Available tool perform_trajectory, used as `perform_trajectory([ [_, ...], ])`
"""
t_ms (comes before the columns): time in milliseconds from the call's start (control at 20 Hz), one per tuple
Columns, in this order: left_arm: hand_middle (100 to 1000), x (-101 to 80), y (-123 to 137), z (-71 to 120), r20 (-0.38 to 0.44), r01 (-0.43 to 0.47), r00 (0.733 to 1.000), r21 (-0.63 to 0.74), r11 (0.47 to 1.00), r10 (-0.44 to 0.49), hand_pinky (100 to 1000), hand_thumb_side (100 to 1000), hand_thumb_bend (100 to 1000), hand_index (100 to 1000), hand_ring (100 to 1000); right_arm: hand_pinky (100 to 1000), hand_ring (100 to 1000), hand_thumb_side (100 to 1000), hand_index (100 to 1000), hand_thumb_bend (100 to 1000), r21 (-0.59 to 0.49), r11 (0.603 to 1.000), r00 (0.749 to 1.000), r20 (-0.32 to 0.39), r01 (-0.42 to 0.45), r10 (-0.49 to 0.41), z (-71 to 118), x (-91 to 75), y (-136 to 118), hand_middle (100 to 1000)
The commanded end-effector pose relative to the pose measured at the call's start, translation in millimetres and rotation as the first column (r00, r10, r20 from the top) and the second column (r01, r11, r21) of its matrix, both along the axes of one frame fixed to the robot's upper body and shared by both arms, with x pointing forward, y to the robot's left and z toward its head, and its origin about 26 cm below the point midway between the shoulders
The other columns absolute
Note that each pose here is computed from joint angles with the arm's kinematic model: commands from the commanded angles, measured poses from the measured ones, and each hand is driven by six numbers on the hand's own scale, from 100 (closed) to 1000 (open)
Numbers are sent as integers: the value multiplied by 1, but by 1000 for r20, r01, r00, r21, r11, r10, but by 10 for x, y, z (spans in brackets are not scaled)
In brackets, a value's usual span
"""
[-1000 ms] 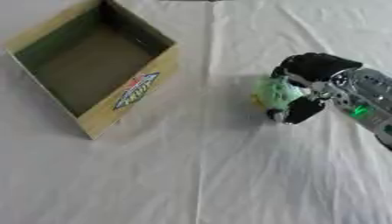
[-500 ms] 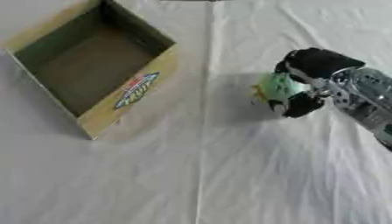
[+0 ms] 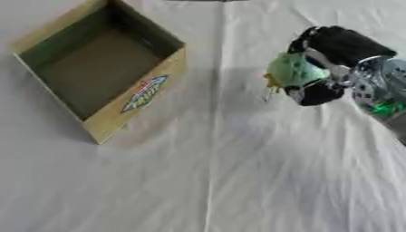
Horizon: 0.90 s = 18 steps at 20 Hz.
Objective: Pick up objects on the table and place them in the box.
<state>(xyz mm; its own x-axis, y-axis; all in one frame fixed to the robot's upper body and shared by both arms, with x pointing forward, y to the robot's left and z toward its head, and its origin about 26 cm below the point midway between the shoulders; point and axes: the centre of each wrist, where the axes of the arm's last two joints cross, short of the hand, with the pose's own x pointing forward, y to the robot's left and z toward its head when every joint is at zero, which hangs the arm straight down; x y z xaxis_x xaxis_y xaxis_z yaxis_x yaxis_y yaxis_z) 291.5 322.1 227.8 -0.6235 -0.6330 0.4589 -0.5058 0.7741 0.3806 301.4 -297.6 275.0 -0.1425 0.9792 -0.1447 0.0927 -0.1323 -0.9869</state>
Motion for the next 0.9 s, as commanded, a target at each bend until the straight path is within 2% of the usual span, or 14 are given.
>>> perform_trajectory([
  [50, 857, -23, -5, 92, 32, 6, 999, 8, 1000, -6, 410, 836, 112, 948, 670, 797, 723, 169, 562, 100, 10, 999, 995, 94, -33, 32, 247, -83, 68, 498],
  [200, 857, -15, -24, 102, 30, 16, 999, 8, 1000, -17, 410, 836, 112, 948, 669, 798, 722, 172, 562, 100, 16, 996, 982, 173, -83, 79, 410, -87, 149, 497],
  [350, 855, -11, -35, 106, 32, 23, 999, 7, 1000, -23, 412, 830, 110, 946, 669, 804, 717, 196, 561, 100, 20, 995, 976, 195, -101, 95, 480, -87, 197, 493],
  [650, 854, 75, -280, 236, 81, 140, 987, -13, 990, -138, 419, 825, 110, 945, 670, 806, 712, 217, 565, 100, 39, 971, 914, 348, -235, 207, 668, -69, 475, 494],
  [900, 853, 98, -361, 276, 94, 177, 980, -22, 984, -174, 419, 822, 109, 944, 669, 799, 702, 220, 563, 100, 76, 953, 887, 392, -295, 243, 796, -15, 774, 490],
])
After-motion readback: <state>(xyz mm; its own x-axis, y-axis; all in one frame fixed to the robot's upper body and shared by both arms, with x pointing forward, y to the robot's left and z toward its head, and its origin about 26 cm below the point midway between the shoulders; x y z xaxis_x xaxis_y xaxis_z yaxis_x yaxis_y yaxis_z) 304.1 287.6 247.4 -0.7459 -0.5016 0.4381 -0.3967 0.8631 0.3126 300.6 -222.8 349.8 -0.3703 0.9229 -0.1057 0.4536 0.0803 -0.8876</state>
